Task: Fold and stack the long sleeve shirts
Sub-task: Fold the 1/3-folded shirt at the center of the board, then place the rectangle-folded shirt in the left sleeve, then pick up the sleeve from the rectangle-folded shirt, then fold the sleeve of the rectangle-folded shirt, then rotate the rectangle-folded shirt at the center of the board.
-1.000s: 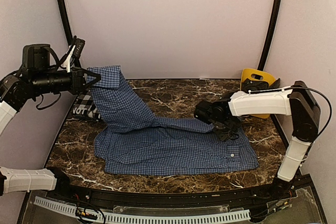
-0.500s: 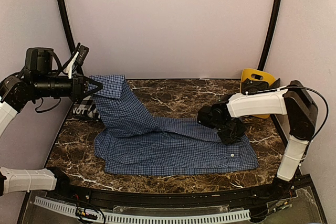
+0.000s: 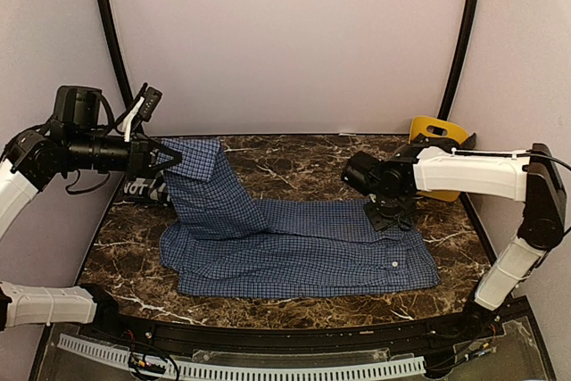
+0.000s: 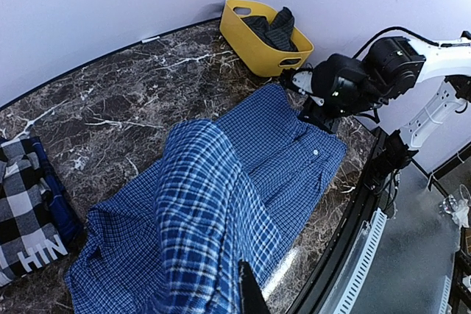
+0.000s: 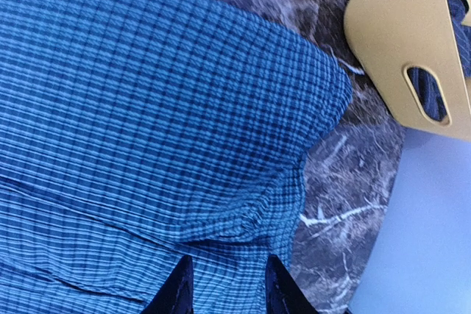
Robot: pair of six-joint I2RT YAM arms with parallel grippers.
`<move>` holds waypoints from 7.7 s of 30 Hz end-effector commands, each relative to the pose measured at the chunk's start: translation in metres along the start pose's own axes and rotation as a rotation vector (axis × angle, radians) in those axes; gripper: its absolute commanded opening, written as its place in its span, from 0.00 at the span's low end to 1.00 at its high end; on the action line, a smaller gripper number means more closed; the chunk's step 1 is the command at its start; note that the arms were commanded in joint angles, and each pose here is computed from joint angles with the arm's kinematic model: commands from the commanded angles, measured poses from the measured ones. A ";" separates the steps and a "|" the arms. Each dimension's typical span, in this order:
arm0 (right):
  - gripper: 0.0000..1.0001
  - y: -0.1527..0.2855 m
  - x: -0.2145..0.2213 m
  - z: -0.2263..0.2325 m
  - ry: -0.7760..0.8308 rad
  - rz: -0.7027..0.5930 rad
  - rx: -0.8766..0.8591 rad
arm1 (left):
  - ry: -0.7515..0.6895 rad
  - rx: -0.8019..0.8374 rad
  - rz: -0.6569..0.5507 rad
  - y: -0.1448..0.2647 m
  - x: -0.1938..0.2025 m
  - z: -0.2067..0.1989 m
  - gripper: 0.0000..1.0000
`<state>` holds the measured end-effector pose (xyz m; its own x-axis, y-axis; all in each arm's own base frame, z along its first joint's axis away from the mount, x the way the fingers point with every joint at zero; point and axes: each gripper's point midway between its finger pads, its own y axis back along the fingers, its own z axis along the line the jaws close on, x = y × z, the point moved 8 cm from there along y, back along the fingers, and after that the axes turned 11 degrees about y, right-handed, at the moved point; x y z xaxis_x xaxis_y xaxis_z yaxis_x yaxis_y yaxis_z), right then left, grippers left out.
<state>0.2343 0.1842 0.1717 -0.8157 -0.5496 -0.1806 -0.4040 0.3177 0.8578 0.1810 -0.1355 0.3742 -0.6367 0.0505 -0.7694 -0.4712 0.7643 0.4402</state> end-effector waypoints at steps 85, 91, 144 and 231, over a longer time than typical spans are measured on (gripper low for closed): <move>0.62 -0.035 -0.262 0.135 -0.109 -0.507 -0.855 | 0.343 -0.154 0.000 -0.135 0.037 0.102 0.72; 0.59 -0.051 -0.257 0.150 -0.122 -0.439 -0.937 | 0.345 -0.153 0.006 -0.135 0.039 0.103 0.73; 0.00 0.058 -0.220 0.068 -0.271 -0.798 -0.797 | 0.313 -0.237 0.006 -0.125 0.055 0.109 0.73; 0.37 -0.099 0.016 0.045 -0.288 -0.201 -0.428 | 0.311 -0.341 0.321 -0.234 0.176 0.121 0.71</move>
<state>0.2654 0.2085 0.0872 -0.7440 -0.3427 -0.5737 -0.5056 -0.2727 0.8185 0.2553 -0.2189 0.0920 -0.8854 -0.0108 -0.4647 -0.4036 0.5136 0.7571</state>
